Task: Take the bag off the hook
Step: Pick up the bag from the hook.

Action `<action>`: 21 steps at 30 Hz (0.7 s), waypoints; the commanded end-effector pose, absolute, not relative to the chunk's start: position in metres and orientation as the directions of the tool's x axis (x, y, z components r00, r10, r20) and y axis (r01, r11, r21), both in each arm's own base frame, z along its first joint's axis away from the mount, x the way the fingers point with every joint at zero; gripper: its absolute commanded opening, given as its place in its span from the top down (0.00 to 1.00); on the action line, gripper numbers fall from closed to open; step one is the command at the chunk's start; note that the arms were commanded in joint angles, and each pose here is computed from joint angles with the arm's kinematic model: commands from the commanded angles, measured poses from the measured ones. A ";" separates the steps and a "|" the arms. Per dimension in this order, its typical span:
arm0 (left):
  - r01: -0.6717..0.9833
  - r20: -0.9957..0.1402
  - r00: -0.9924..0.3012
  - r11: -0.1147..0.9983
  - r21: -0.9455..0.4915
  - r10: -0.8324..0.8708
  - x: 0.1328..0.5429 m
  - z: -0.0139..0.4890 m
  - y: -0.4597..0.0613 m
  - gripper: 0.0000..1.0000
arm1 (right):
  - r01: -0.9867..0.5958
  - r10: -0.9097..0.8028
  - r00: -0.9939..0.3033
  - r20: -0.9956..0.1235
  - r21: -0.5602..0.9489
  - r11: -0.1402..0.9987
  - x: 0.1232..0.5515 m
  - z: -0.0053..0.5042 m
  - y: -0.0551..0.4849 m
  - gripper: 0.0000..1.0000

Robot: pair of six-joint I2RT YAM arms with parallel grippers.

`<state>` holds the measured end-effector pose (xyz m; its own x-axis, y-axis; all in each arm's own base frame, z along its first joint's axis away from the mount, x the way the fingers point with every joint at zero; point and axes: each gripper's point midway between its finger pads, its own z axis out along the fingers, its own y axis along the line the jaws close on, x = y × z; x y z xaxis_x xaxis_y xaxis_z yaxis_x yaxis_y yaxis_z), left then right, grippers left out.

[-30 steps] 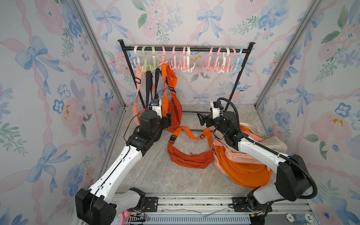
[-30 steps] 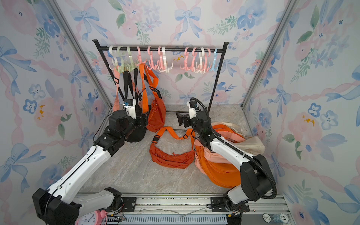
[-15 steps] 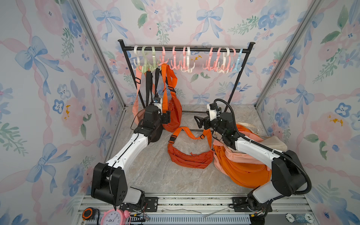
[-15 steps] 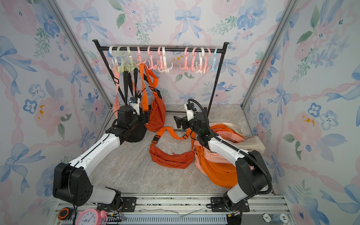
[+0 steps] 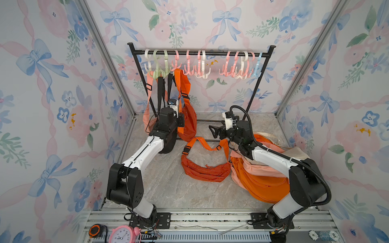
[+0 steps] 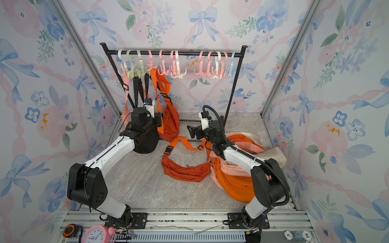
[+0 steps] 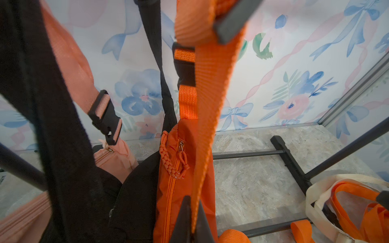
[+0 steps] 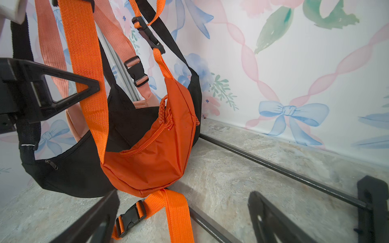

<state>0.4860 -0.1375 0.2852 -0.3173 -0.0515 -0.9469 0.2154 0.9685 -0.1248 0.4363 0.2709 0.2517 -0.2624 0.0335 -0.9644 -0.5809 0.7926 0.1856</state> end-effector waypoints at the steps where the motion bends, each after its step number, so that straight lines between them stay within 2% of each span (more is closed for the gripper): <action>1: 0.189 -0.956 -0.288 0.974 -0.122 -0.063 0.481 0.301 -0.127 1.00 | -0.599 0.068 -0.239 -0.969 0.202 0.775 0.444 0.270 0.277 0.03; 12: 0.148 -0.971 -0.202 0.975 -0.163 -0.131 0.444 0.339 -0.104 1.00 | -0.673 0.036 -0.181 -0.983 0.150 0.725 0.470 0.302 0.302 0.03; 21: 0.169 -0.976 -0.163 0.971 -0.171 -0.144 0.421 0.365 -0.097 1.00 | -0.748 0.129 -0.147 -0.981 0.195 0.635 0.497 0.343 0.337 0.03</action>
<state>0.4278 -0.1015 0.3618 -0.1635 -0.1310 -0.9778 0.1695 0.9727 -0.1587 0.4917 0.3297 0.3316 -0.1423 0.0942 -0.9853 -0.7190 0.6744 0.1683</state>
